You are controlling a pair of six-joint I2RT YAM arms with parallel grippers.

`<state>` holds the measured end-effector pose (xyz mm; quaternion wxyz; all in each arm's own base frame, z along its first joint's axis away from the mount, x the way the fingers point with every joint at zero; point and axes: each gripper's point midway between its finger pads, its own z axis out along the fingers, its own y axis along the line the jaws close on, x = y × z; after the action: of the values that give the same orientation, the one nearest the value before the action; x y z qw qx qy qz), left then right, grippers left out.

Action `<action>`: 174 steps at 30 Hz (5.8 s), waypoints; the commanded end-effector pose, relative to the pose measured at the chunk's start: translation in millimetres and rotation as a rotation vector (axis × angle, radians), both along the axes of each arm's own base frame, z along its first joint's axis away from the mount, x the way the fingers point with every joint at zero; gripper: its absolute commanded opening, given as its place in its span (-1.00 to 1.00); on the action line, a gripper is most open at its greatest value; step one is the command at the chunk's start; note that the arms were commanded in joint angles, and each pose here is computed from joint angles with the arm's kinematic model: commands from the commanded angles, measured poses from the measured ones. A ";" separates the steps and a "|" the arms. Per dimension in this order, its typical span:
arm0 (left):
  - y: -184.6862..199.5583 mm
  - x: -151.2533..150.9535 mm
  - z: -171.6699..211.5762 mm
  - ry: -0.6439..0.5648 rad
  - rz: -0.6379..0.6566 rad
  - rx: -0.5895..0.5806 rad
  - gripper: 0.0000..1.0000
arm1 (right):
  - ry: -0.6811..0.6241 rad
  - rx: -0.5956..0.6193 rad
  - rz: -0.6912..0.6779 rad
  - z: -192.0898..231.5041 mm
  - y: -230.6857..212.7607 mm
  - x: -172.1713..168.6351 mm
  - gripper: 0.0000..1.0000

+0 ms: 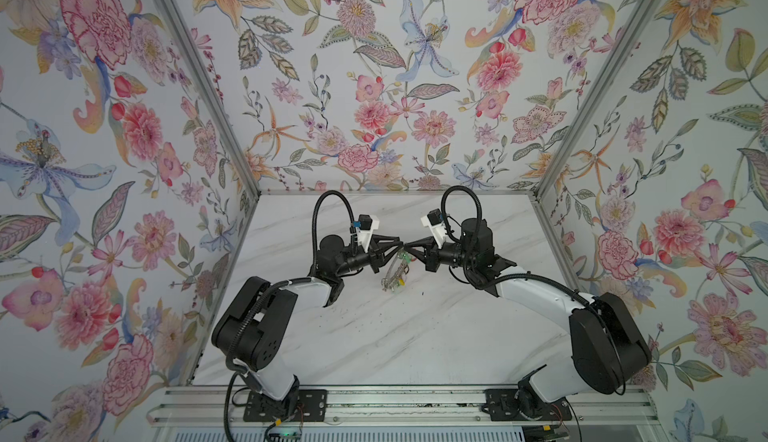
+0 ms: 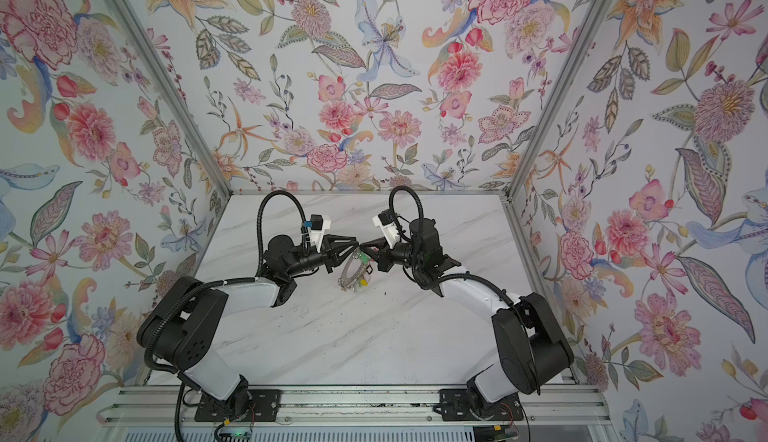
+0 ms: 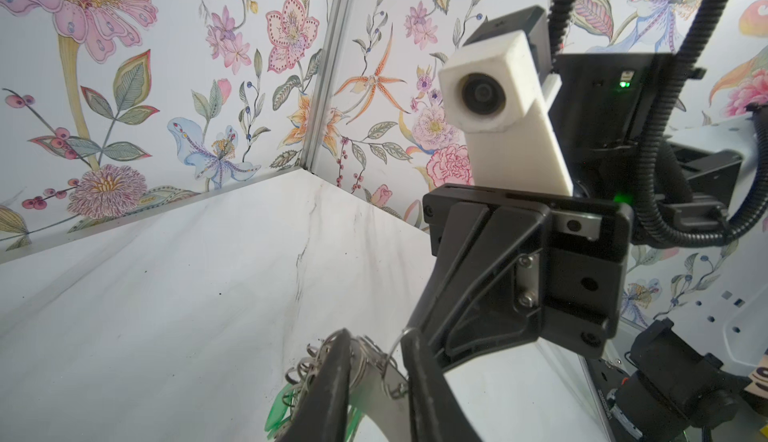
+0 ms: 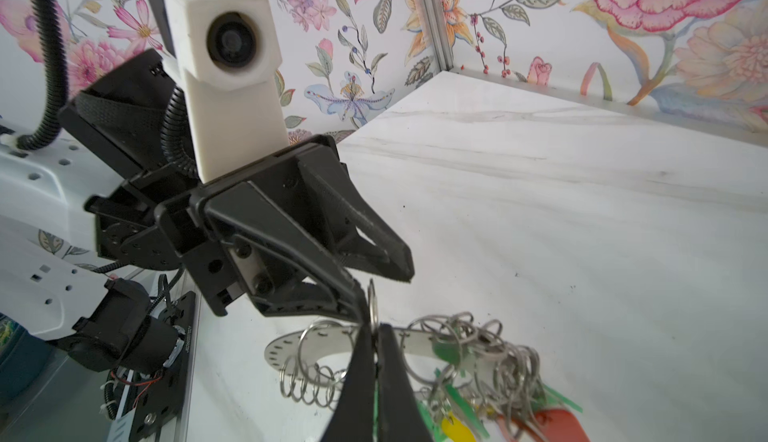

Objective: Remove the keys from the keyring

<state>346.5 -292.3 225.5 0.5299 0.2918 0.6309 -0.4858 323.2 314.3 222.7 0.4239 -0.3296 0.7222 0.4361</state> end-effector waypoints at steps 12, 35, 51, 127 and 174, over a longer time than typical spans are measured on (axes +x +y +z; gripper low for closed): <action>-0.3 -3.4 2.8 -0.128 -0.032 0.329 -0.25 | -0.189 -0.442 -0.035 5.0 -14.1 -4.4 -1.00; -31.7 -21.3 -27.5 -0.069 -0.230 0.448 -0.60 | -0.230 -0.465 0.054 19.4 0.7 -20.3 -1.00; -38.4 -26.3 -28.0 -0.057 -0.241 0.378 -0.69 | -0.188 -0.452 0.050 7.1 4.6 -13.0 -1.00; -16.8 -30.9 -11.7 -0.170 -0.409 0.307 -1.00 | -0.045 -0.287 -0.070 -38.8 -29.4 -38.6 -0.36; -39.9 -20.6 69.3 -0.202 -0.119 -0.199 -1.00 | -0.079 -0.257 0.002 -55.8 36.5 -30.8 -0.96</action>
<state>342.0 -314.5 231.4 0.5185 0.3054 0.6005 -0.5265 324.2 327.9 188.9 0.4627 -0.3455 0.7621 0.2927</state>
